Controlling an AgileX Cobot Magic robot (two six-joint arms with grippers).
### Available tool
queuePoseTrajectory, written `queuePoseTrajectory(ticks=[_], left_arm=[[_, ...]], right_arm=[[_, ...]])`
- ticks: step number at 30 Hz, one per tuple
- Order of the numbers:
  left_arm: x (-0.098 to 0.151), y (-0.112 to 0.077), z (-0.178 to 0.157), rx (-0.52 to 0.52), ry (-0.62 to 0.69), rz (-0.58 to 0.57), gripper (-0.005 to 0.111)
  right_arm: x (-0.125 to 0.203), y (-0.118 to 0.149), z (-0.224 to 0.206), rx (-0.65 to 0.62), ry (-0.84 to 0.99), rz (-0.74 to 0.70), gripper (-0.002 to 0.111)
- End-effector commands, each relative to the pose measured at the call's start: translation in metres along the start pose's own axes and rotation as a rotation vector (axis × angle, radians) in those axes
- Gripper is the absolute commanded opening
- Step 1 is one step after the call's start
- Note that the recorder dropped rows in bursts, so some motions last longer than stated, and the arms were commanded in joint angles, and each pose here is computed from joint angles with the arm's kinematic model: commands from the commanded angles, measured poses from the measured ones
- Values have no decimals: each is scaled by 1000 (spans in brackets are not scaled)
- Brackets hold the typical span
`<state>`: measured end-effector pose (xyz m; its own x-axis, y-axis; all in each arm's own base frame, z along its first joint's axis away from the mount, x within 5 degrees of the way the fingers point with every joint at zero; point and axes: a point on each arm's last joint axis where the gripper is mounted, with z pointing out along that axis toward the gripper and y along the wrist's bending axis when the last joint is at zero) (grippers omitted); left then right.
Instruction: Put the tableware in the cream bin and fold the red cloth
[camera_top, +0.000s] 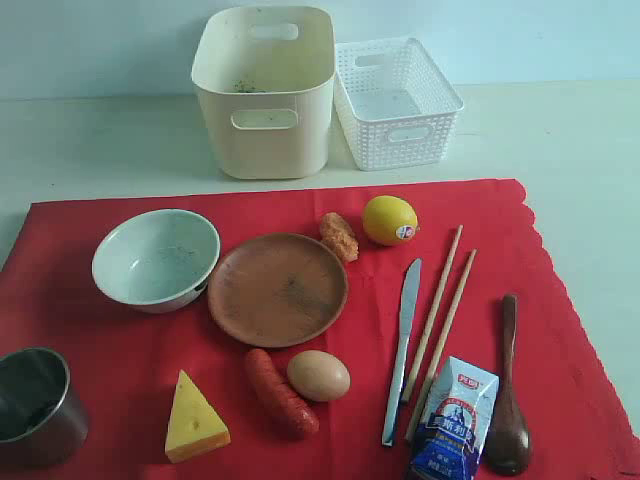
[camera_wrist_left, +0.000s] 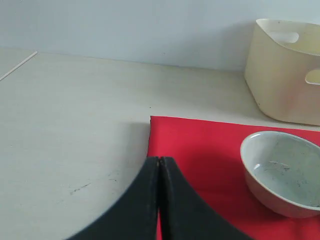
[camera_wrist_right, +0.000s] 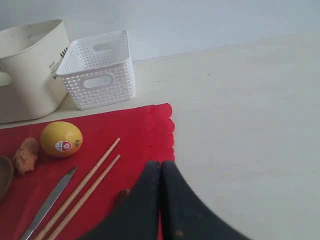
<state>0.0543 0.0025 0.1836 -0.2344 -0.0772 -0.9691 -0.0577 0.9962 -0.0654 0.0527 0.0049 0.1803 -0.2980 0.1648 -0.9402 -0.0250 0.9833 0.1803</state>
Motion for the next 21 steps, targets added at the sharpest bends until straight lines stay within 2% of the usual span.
queuePoseTrajectory(ticks=[1, 21], left_arm=[[-1, 0, -1, 1, -11, -1, 1], [-1, 0, -1, 1, -11, -1, 1]], right_arm=[[0, 0, 0, -5, -16, -6, 0], [0, 0, 0, -3, -11, -10, 0]])
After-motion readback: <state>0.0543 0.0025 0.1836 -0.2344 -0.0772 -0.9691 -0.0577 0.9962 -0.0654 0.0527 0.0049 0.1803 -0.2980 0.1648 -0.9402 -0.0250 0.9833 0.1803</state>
